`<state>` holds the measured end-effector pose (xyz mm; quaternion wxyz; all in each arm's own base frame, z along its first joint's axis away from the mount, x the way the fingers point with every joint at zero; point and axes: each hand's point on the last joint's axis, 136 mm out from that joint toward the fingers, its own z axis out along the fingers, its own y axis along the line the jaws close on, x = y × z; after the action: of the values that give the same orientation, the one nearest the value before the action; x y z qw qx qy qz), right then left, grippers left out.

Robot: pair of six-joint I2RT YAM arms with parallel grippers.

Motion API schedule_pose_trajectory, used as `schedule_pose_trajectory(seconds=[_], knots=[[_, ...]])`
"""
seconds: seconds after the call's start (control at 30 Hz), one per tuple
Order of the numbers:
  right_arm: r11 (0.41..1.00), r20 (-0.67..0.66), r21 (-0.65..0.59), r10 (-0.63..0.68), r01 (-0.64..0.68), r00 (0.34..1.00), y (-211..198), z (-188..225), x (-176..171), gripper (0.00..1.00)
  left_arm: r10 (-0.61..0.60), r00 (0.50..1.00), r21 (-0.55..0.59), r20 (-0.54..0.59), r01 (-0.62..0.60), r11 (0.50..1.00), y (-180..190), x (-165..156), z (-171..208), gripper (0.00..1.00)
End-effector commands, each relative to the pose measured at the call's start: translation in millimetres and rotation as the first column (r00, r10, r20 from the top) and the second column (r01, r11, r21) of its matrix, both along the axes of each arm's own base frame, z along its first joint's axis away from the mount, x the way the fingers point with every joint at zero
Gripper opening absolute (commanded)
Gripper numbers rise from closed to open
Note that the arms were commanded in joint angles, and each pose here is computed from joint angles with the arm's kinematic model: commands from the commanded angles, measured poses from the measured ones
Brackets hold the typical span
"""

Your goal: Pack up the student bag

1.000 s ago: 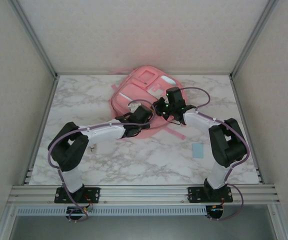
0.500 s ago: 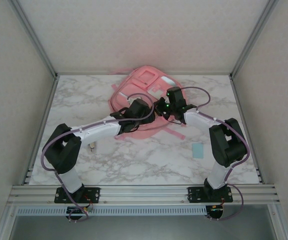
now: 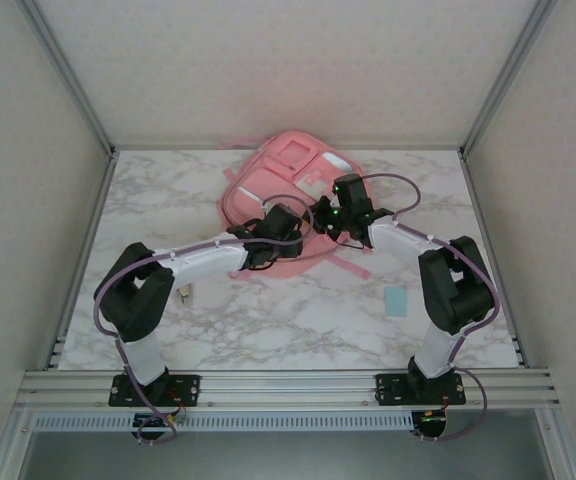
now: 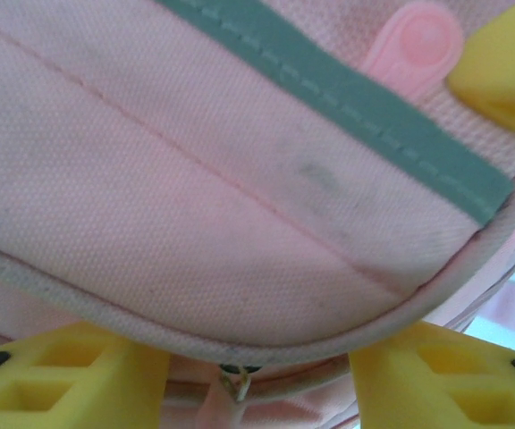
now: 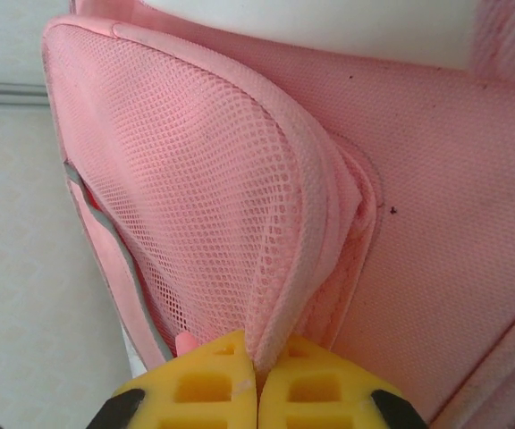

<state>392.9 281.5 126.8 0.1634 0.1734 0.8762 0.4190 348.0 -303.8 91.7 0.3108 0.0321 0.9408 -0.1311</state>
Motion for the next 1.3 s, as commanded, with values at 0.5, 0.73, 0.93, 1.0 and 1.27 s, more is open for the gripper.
schedule_pose_trajectory(seconds=[0.5, 0.73, 0.93, 1.0, 1.27], knots=[[0.967, 0.146, -0.039, 0.254, -0.251, 0.956, -15.2, 32.3, 7.4, 0.00, -0.318, 0.932, -0.032, -0.174, 0.318, 0.948, 3.0, -51.4, -1.4, 0.00], [0.912, 0.097, -0.142, 0.399, -0.384, 0.912, -47.2, 15.1, -1.9, 0.00, -0.262, 0.937, 0.135, -0.231, 0.298, 0.945, 48.7, -50.8, -7.9, 0.00], [0.904, 0.085, -0.204, 0.398, -0.375, 0.913, -71.7, 5.2, -5.0, 0.00, -0.139, 0.959, 0.252, -0.246, 0.201, 0.946, 101.2, -41.6, -7.7, 0.00], [0.893, 0.084, -0.222, 0.418, -0.392, 0.904, -73.5, 5.0, -9.4, 0.00, -0.060, 0.972, 0.305, -0.229, 0.130, 0.943, 127.8, -31.2, -6.5, 0.00], [0.847, 0.076, -0.261, 0.497, -0.463, 0.865, -77.9, 1.0, -26.5, 0.00, 0.106, 0.990, 0.361, -0.094, -0.065, 0.930, 197.2, 14.8, 8.6, 0.00]])
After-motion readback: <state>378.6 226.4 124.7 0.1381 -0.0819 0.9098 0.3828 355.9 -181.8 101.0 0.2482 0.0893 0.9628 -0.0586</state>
